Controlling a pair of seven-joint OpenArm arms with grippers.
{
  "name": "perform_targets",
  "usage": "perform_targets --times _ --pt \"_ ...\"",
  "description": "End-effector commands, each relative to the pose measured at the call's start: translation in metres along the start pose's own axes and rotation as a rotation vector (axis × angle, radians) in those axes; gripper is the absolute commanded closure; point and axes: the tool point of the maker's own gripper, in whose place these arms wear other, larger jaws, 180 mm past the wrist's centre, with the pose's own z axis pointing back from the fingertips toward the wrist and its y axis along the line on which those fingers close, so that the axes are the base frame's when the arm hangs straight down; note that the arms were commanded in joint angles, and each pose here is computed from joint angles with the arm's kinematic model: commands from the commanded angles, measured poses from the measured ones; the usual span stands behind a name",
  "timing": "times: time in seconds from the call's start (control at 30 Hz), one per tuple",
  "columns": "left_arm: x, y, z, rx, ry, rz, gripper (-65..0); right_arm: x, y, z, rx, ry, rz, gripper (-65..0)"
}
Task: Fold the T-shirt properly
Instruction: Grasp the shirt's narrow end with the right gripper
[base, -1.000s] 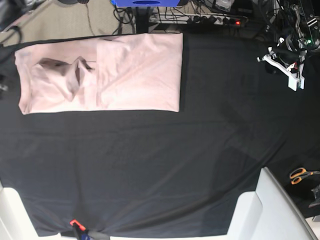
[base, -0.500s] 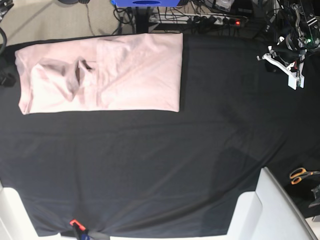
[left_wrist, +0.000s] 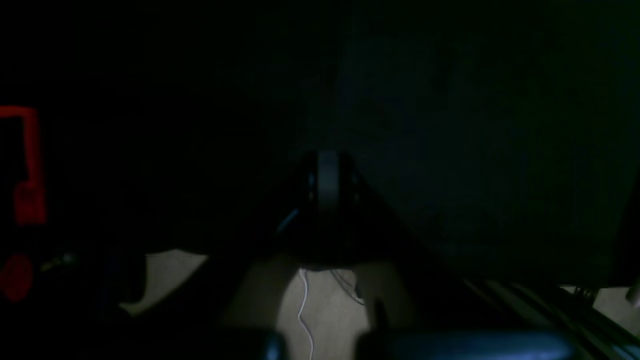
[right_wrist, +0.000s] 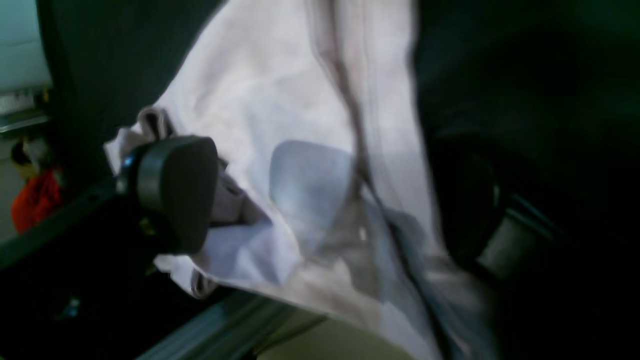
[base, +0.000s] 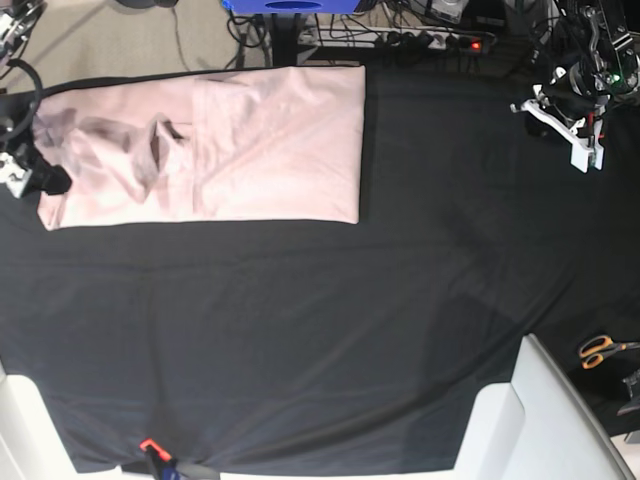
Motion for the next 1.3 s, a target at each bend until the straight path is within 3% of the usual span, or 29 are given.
perform_targets --times 0.0,0.37,0.5,0.7,0.87,0.93,1.13,1.27 --pt "0.01 0.003 0.004 0.004 -0.03 -0.012 0.0 -0.025 -0.001 -0.011 -0.021 0.106 0.0 -64.7" --pt "0.01 0.003 0.004 0.004 -0.03 -0.01 0.0 -0.063 -0.007 -0.009 -0.031 0.238 -0.014 -64.4" --pt "0.011 0.002 0.004 0.002 -0.033 -0.009 0.0 -0.068 -0.004 -0.003 -0.047 0.264 0.028 -58.1" --pt "0.011 0.002 0.003 0.001 -0.034 -0.008 0.0 -0.07 0.019 0.002 0.028 0.226 0.077 -55.1" --pt "0.01 0.002 0.003 0.001 -0.031 -0.008 0.0 -0.067 0.021 0.001 0.033 0.219 0.075 -54.6" --pt "0.01 0.002 0.003 0.001 -0.031 -0.008 0.0 -0.062 0.024 -0.001 0.039 0.21 0.082 -49.1" --pt "0.009 0.001 0.003 0.0 -0.029 -0.009 0.0 -0.053 0.031 -0.004 0.052 0.194 0.094 -17.7" --pt "0.009 0.001 0.003 0.0 -0.029 -0.009 0.0 -0.042 0.036 -0.004 0.057 0.176 0.111 -4.7"
